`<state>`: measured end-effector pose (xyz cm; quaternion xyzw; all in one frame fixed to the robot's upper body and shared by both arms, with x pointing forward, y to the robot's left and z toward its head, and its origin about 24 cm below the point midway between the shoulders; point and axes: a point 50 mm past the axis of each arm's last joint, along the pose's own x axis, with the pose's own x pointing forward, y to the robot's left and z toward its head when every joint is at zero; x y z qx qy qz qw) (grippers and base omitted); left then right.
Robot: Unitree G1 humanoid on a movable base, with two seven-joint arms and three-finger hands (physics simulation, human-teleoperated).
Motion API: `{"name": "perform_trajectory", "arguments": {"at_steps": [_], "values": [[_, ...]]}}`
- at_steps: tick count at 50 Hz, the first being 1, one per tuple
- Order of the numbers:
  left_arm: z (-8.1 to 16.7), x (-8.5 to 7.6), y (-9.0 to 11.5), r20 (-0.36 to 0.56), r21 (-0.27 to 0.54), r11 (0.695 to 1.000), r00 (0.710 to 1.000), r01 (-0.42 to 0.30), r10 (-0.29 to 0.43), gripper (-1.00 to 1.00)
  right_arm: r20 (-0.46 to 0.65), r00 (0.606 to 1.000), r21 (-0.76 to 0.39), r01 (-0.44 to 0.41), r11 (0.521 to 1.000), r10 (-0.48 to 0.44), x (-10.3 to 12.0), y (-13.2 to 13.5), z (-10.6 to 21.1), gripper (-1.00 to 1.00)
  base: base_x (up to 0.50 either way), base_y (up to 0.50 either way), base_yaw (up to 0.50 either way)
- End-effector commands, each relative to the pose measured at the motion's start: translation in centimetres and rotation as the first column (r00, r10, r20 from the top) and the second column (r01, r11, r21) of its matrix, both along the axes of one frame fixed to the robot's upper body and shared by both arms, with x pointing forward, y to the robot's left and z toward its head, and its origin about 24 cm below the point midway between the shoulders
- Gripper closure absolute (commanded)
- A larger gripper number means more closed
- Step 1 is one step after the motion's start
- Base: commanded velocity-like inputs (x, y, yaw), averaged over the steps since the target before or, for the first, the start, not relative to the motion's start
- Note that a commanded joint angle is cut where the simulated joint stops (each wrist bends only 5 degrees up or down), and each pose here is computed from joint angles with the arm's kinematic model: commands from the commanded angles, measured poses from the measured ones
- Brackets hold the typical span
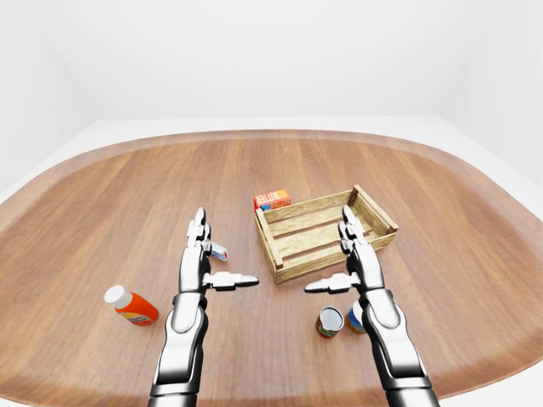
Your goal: Pick up the tomato sauce, and put it in the wooden tray.
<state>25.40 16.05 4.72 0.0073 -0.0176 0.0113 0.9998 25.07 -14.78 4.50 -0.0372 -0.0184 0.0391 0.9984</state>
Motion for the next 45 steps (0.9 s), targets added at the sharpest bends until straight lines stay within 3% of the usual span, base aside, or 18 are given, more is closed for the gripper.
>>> {"name": "perform_trajectory", "arguments": {"at_steps": [1, 12, 15, 22, 29, 38, 45], "values": [[-0.1, 0.0, 0.0, -0.001, 0.003, 1.0, 1.0, 0.0, 0.0, -1.0, 0.06, 0.998, -0.007, -0.013, 1.0, 0.013, -0.5, 0.4, 1.0, -1.0, 0.0, 0.0, 0.0], [-0.1, 0.0, 0.0, -0.001, 0.01, 1.0, 1.0, -0.002, 0.002, -1.0, 0.118, 0.993, -0.031, 0.031, 0.999, -0.027, -0.9, -0.4, 3.2, -1.0, 0.0, 0.0, 0.0], [-0.1, 0.0, 0.0, 0.001, 0.011, 1.0, 1.0, -0.002, 0.002, -1.0, 0.127, 0.992, -0.135, 0.044, 0.99, -0.026, -1.0, -0.6, 3.8, -1.0, 0.0, 0.0, 0.0], [0.0, 0.0, 0.0, 0.002, 0.011, 1.0, 1.0, -0.003, 0.003, -1.0, 0.22, 0.974, -0.346, 0.132, 0.929, -0.057, -1.8, -1.2, 6.5, -1.0, 0.0, 0.0, 0.0], [0.0, 0.0, 0.0, 0.001, 0.01, 1.0, 1.0, -0.003, 0.003, -1.0, 0.291, 0.956, -0.464, 0.176, 0.868, -0.039, -2.7, -1.2, 8.1, -1.0, 0.0, 0.0, 0.0], [0.0, 0.0, 0.0, 0.002, 0.01, 1.0, 1.0, -0.003, 0.003, -1.0, 0.298, 0.954, -0.512, 0.178, 0.841, -0.02, -2.8, -1.0, 8.1, -1.0, 0.0, 0.0, 0.0], [0.0, 0.0, 0.0, 0.003, 0.011, 1.0, 1.0, -0.004, 0.004, -1.0, 0.294, 0.955, -0.602, 0.149, 0.784, 0.044, -3.3, -0.3, 8.0, -1.0, 0.0, 0.0, 0.0]]}}
